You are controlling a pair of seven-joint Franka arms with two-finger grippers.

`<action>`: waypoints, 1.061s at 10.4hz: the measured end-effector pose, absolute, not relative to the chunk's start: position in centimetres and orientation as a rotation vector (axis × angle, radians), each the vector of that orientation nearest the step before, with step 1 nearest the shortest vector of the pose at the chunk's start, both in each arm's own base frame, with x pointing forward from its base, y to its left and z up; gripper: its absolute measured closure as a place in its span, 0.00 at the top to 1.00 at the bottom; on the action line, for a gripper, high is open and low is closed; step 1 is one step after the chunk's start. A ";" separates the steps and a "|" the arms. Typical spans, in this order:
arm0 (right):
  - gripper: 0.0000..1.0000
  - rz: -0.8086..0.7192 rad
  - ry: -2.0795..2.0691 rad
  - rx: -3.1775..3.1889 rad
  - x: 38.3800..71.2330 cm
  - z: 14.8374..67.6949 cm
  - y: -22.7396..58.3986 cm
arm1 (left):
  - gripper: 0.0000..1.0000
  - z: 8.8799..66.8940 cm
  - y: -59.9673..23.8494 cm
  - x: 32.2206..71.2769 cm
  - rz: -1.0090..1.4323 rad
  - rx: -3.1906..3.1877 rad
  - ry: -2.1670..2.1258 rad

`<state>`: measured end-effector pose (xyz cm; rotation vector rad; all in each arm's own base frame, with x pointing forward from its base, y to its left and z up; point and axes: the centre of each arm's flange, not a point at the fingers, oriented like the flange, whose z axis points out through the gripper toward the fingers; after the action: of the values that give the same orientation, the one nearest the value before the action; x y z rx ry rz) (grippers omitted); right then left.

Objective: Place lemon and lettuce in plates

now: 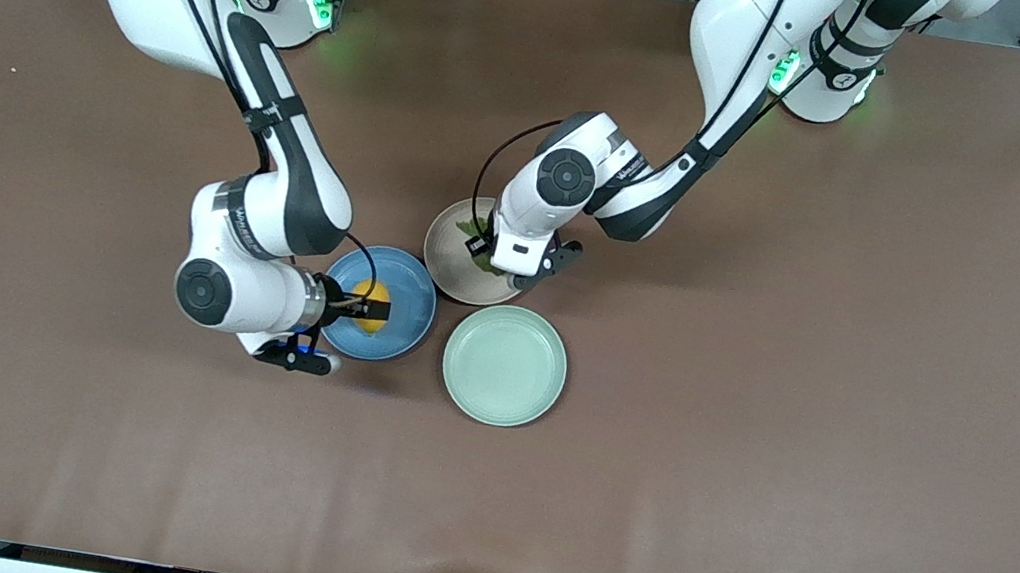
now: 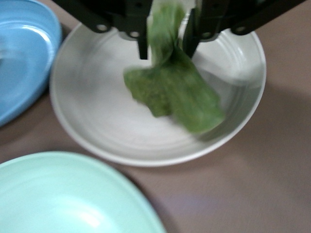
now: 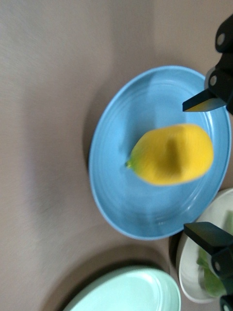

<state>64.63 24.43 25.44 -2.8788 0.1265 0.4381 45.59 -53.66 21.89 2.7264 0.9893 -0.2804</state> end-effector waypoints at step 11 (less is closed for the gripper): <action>1.00 0.073 -0.021 -3.064 65.2 56.8 3.6 | 1.00 46.5 -38.5 57.0 0.292 2.965 0.462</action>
<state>65.23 3.55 56.78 -3.0640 -0.0214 0.0734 56.98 -38.51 46.51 2.9649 0.4615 0.2917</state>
